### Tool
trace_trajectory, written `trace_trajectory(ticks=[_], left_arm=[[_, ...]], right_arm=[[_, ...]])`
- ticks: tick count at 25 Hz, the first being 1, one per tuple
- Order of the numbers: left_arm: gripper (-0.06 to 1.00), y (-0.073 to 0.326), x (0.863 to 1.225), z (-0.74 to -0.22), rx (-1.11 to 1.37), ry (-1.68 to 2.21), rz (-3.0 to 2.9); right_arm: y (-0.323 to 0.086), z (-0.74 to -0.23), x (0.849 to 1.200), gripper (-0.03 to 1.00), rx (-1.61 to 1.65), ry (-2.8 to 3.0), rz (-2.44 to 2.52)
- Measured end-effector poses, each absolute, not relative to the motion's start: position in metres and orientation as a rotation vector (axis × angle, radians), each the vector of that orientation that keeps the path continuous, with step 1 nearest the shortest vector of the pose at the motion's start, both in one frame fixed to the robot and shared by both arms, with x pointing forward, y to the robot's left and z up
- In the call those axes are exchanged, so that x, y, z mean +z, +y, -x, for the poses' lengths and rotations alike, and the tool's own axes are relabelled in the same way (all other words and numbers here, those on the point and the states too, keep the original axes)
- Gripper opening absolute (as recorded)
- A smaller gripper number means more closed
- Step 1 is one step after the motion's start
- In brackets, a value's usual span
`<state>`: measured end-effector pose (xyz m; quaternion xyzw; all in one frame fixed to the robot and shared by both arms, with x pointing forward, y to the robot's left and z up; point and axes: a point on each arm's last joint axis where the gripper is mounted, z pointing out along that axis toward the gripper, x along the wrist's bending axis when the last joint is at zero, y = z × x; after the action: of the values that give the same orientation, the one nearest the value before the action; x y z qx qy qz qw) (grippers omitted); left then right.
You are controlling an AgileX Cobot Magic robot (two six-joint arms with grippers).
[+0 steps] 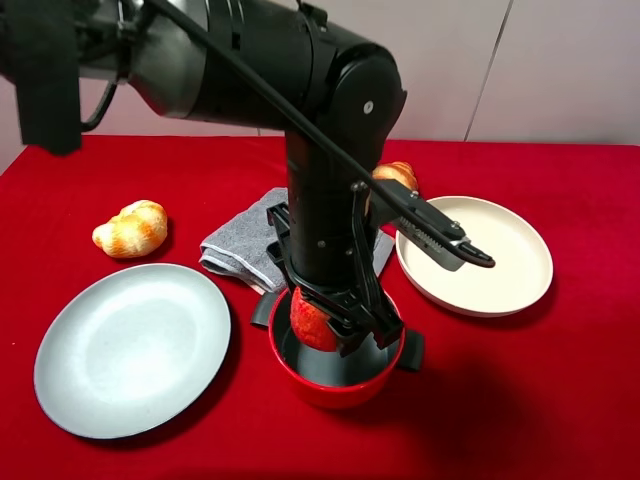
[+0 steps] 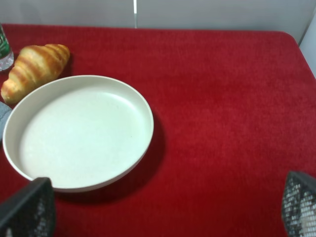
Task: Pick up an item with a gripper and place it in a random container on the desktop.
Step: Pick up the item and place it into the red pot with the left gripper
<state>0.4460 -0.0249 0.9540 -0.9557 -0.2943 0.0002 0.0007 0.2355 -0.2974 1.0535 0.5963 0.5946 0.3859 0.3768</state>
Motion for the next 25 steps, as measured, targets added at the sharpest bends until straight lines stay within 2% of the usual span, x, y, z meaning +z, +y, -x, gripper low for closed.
trace_trajectory(ticks=[8,20,23,25], left_arm=[[0.7,-0.032,0.94,-0.45,-0.022,-0.927,3.055],[0.7,-0.032,0.939,-0.45,-0.025,-0.923,3.062],[0.74,-0.031,0.939,-0.45,-0.024,-0.922,3.059],[0.83,-0.031,0.939,-0.45,-0.024,-0.922,3.059]], right_arm=[[-0.297,-0.236,1.054,0.69,0.987,1.521,-1.525],[-0.297,-0.236,1.054,0.69,0.987,1.521,-1.525],[-0.297,-0.236,1.054,0.69,0.987,1.521,-1.525],[-0.297,-0.236,1.054,0.69,0.987,1.521,-1.525]])
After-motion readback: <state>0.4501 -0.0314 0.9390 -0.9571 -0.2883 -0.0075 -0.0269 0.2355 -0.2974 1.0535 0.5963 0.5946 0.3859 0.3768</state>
